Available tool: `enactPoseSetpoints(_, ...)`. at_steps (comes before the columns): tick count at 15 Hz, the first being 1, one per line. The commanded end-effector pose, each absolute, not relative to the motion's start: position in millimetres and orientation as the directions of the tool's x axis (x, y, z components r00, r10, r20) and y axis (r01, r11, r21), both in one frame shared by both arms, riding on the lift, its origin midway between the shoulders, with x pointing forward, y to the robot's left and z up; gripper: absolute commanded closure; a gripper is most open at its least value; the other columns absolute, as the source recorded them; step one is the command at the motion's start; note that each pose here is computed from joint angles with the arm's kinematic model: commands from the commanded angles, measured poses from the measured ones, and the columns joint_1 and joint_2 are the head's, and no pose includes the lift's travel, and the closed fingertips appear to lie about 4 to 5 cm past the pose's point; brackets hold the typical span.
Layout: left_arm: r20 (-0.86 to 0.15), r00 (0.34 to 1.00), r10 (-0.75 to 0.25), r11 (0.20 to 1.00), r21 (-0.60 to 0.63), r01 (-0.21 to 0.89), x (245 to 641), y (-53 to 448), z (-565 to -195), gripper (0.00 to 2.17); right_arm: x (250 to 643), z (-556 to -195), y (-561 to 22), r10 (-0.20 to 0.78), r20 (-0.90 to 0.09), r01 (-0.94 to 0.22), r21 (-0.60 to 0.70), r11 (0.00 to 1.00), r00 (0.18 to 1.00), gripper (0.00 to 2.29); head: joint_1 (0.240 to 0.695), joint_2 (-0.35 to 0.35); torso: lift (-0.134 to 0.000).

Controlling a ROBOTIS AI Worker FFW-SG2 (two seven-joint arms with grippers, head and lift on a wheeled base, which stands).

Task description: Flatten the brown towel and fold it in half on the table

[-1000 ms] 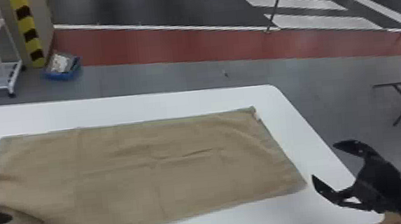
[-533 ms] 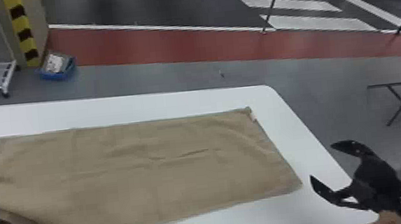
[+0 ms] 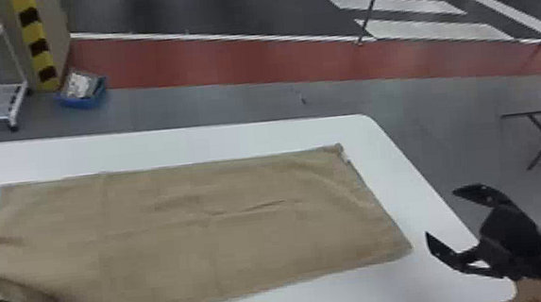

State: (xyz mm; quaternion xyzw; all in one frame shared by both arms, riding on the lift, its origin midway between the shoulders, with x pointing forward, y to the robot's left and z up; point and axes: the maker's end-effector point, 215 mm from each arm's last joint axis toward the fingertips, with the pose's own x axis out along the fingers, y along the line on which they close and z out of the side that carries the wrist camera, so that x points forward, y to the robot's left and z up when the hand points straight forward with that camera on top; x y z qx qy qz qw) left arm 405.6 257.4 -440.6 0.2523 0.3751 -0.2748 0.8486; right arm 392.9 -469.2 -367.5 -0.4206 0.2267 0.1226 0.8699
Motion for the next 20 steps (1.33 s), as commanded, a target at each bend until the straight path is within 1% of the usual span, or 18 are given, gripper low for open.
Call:
enactPoseSetpoints(1,-0.778,0.563,-0.280,0.721,0.216,0.658,404.9,258.2,-440.2,1.15,396.9,-369.6,-471.8,0.006,-0.511,-0.414,-0.688,0.596,0.860,0.11,0.695,-0.294,-0.128)
enactPoseSetpoints(4,-0.784,0.553,-0.281,0.722,0.207,0.660,401.5,259.1,-442.4,1.15,400.5,-371.2,-471.5,0.008,-0.526,-0.433,-0.690,0.581,0.850,0.11,0.695,-0.296,-0.128)
enactPoseSetpoints(5,-0.781,0.558,-0.282,0.721,0.211,0.660,402.0,258.3,-440.3,0.93,401.2,-371.4,-471.9,0.008,-0.526,-0.432,-0.689,0.582,0.851,0.11,0.695,-0.295,-0.128)
enactPoseSetpoints(6,-0.780,0.560,-0.281,0.721,0.213,0.659,401.5,258.1,-439.5,0.60,401.2,-372.9,-472.5,0.008,-0.528,-0.432,-0.687,0.584,0.849,0.11,0.695,-0.294,-0.128)
enactPoseSetpoints(8,-0.778,0.563,-0.280,0.720,0.218,0.659,402.2,255.9,-440.2,0.53,398.7,-377.1,-472.9,0.008,-0.536,-0.438,-0.681,0.587,0.844,0.11,0.695,-0.295,-0.128)
enactPoseSetpoints(14,-0.789,0.546,-0.281,0.711,0.211,0.671,402.8,253.8,-446.4,0.54,392.0,-382.7,-475.2,0.007,-0.549,-0.447,-0.673,0.590,0.836,0.11,0.695,-0.308,-0.128)
enactPoseSetpoints(15,-0.793,0.540,-0.280,0.710,0.207,0.673,403.0,254.5,-448.8,0.57,392.7,-381.9,-475.7,0.006,-0.549,-0.447,-0.675,0.588,0.836,0.11,0.695,-0.309,-0.128)
enactPoseSetpoints(16,-0.795,0.538,-0.280,0.710,0.206,0.673,403.4,255.2,-449.6,0.74,393.2,-381.0,-475.2,0.008,-0.548,-0.448,-0.675,0.587,0.836,0.11,0.695,-0.309,-0.128)
enactPoseSetpoints(18,-0.795,0.541,-0.276,0.708,0.212,0.674,405.3,256.8,-447.7,0.95,394.8,-380.2,-475.8,0.006,-0.550,-0.448,-0.674,0.587,0.835,0.11,0.695,-0.307,-0.128)
enactPoseSetpoints(20,-0.802,0.540,-0.257,0.702,0.229,0.675,405.6,263.6,-447.3,0.97,396.1,-379.1,-478.3,-0.004,-0.552,-0.448,-0.680,0.580,0.834,0.11,0.695,-0.304,-0.128)
